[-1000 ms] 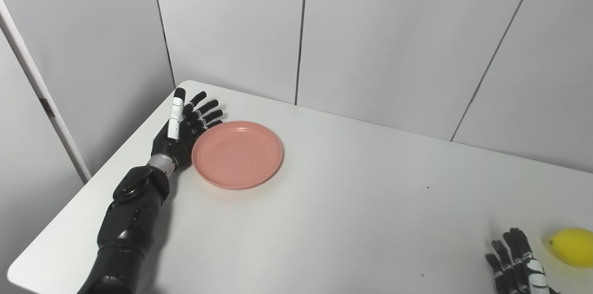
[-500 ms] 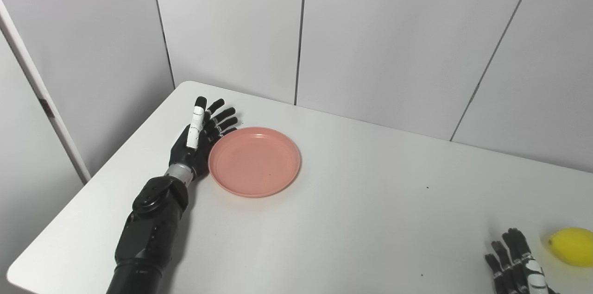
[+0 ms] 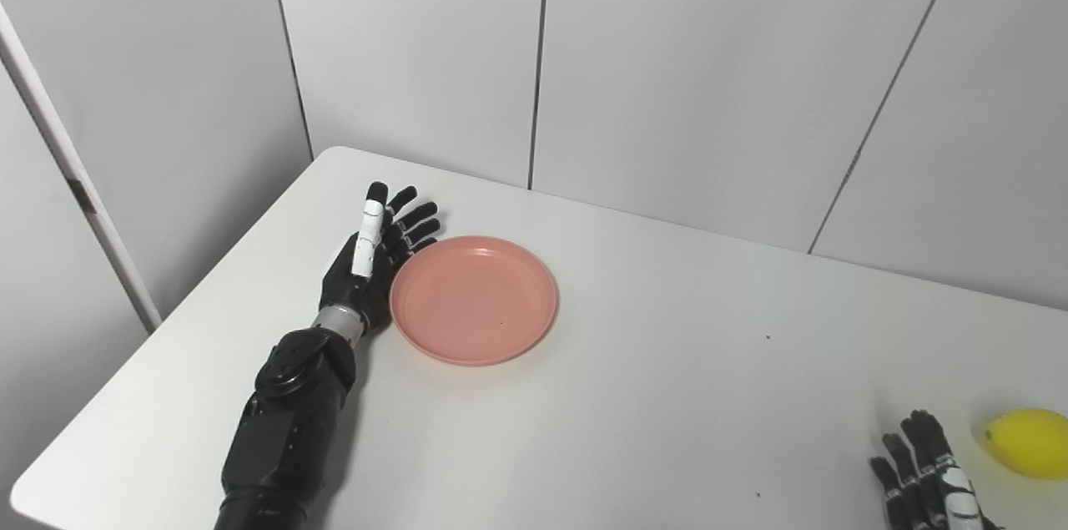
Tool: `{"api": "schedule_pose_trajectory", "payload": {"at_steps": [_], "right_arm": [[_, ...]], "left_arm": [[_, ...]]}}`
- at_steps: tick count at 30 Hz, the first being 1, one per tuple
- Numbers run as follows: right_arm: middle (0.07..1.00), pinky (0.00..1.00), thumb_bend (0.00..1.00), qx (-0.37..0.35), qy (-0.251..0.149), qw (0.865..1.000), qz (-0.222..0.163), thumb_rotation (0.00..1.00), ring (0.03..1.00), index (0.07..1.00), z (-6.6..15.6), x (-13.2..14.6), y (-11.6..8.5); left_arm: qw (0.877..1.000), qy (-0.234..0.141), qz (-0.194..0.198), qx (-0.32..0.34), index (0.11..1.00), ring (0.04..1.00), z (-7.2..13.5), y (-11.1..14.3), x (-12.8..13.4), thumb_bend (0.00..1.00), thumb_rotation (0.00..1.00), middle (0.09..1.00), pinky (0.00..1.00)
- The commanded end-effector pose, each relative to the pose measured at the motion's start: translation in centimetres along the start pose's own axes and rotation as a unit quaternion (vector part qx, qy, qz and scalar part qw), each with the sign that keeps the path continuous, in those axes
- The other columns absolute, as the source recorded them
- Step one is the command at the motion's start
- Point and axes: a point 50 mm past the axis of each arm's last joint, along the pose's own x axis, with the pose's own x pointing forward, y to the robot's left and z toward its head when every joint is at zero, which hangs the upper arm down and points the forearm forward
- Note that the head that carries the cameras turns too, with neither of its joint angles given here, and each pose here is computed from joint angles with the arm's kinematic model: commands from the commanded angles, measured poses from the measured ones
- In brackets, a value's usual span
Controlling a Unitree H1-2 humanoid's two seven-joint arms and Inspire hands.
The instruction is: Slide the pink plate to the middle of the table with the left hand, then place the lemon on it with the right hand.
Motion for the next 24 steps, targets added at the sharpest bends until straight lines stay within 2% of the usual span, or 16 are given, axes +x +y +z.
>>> {"api": "schedule_pose_trajectory", "payload": {"at_steps": [1, 14, 24], "right_arm": [[1.0, 1.0, 0.48, 0.01, 0.015, 1.0, 0.0, 0.75, 0.994, 0.953, -0.5, -0.3, 0.2], [1.0, 1.0, 0.5, 0.01, 0.018, 1.0, 0.003, 0.7, 0.985, 0.954, -0.7, -0.2, 0.3], [1.0, 1.0, 0.51, 0.01, 0.021, 1.0, 0.002, 0.69, 0.983, 0.938, -0.8, -0.2, 0.3]], "left_arm": [[1.0, -0.002, 0.004, 0.005, 0.881, 0.858, 0.4, -0.7, -0.1, 0.93, 0.84, 0.852, 0.84], [0.998, -0.012, 0.059, 0.02, 0.888, 0.858, 0.4, -2.1, -1.5, 0.87, 0.85, 0.853, 0.84], [0.999, -0.007, 0.044, 0.03, 0.887, 0.868, 0.1, -2.9, -1.8, 0.89, 0.84, 0.853, 0.85]]}}
